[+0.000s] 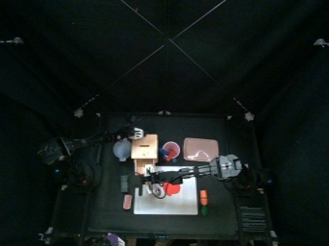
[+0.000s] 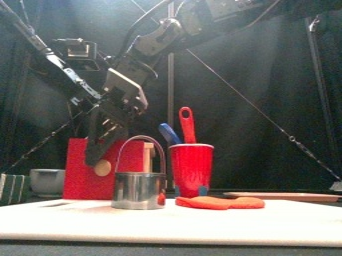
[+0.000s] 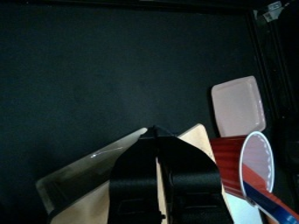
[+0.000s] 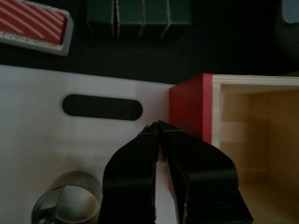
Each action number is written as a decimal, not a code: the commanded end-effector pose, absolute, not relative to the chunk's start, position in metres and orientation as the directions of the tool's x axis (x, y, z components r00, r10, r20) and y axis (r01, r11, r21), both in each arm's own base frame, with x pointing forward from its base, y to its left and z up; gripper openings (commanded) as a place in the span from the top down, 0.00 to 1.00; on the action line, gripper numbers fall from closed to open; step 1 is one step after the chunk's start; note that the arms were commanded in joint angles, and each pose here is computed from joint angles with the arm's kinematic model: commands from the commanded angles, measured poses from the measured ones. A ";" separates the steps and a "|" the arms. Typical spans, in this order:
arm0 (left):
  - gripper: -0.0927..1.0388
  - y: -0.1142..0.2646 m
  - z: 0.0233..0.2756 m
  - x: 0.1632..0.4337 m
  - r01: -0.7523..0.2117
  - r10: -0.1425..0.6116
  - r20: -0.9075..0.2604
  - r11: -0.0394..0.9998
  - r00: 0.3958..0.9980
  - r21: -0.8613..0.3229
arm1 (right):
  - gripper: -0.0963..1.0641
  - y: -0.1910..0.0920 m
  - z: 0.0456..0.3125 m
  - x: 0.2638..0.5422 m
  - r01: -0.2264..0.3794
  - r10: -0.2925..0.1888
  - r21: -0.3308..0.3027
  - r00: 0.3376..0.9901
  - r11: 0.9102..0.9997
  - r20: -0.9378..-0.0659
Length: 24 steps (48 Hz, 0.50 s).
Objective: Get the cutter from the drawer then cut the dough then place the extra dough in the bowl
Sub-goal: Shut the drawer
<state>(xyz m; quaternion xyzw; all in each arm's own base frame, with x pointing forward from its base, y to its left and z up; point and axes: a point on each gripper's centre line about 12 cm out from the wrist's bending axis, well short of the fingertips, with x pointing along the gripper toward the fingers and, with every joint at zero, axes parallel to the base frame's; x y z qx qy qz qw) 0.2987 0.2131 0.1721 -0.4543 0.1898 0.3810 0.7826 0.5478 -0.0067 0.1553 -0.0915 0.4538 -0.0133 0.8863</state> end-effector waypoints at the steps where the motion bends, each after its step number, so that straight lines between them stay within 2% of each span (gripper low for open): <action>1: 0.70 0.214 0.175 0.299 -0.766 0.426 -0.639 0.300 0.641 -0.568 | 0.50 -0.020 0.186 0.556 -0.026 -0.118 -0.179 0.656 0.984 -0.745; 8: 0.70 0.214 0.175 0.299 -0.766 0.426 -0.639 0.299 0.641 -0.569 | 0.50 -0.031 0.183 0.565 -0.008 -0.133 -0.184 0.664 0.983 -0.736; 24: 0.70 0.213 0.174 0.298 -0.767 0.421 -0.643 0.297 0.640 -0.569 | 0.50 -0.065 0.188 0.573 0.041 -0.190 -0.220 0.671 0.975 -0.716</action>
